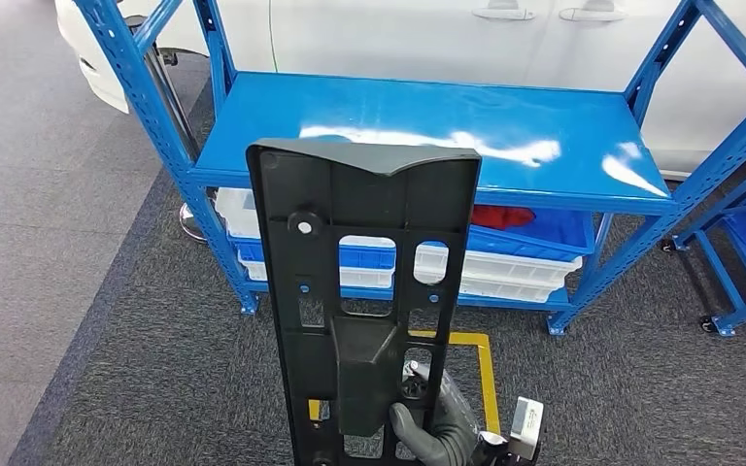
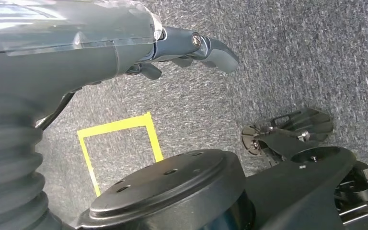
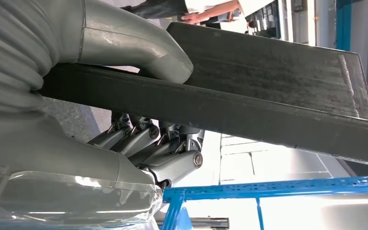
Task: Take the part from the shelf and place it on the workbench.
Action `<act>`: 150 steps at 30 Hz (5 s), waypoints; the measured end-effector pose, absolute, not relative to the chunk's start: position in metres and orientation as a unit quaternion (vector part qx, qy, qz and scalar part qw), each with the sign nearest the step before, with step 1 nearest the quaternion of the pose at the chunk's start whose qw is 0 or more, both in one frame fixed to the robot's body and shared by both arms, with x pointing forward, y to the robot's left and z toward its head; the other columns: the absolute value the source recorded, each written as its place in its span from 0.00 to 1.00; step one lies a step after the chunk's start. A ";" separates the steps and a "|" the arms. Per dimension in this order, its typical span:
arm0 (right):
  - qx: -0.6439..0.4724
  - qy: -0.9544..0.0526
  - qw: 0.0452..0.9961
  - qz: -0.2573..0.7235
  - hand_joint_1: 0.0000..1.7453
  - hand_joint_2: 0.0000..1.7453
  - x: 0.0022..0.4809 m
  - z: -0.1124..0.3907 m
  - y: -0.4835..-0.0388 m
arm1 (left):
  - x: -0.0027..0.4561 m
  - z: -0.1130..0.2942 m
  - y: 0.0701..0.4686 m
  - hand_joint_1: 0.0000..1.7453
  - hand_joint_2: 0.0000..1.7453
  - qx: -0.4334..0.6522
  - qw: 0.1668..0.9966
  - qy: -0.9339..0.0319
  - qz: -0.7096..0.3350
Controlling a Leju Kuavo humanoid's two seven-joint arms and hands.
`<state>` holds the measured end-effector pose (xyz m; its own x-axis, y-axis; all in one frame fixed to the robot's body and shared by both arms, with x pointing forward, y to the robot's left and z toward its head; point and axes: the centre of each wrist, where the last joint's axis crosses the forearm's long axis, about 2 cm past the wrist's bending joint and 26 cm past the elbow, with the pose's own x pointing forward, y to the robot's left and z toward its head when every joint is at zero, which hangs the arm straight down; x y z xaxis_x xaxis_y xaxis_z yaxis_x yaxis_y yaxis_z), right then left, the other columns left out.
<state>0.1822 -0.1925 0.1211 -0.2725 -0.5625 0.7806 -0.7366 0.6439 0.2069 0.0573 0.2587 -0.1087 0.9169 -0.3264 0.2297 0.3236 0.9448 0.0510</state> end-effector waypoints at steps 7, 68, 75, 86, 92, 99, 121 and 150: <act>0.404 -0.794 0.442 0.100 0.81 1.00 0.183 0.125 -0.194 | 0.061 -0.108 0.258 0.00 1.00 0.007 0.978 -0.121 -0.171; 0.439 -0.780 0.435 0.100 0.81 1.00 0.187 0.125 -0.191 | 0.061 -0.108 0.250 0.00 1.00 0.013 0.980 -0.117 -0.159; 0.440 -0.778 0.438 0.097 0.81 1.00 0.187 0.122 -0.190 | 0.065 -0.107 0.252 0.00 1.00 0.015 0.979 -0.124 -0.159; 0.440 -0.778 0.437 0.101 0.81 1.00 0.189 0.123 -0.190 | 0.058 -0.108 0.251 0.00 1.00 0.014 0.980 -0.117 -0.161; 0.440 -0.777 0.440 0.101 0.81 1.00 0.188 0.122 -0.190 | 0.059 -0.108 0.248 0.00 1.00 0.011 0.980 -0.118 -0.159; 0.442 -0.777 0.438 0.102 0.81 1.00 0.188 0.122 -0.190 | 0.062 -0.107 0.247 0.00 1.00 0.011 0.981 -0.116 -0.157; 0.427 -0.797 0.407 0.129 0.81 1.00 0.197 0.139 -0.191 | 0.059 -0.108 0.249 0.00 1.00 0.015 0.974 -0.154 -0.165; 0.415 -0.809 0.403 0.101 0.81 1.00 0.181 0.144 -0.195 | 0.069 -0.106 0.253 0.00 1.00 0.020 0.969 -0.163 -0.186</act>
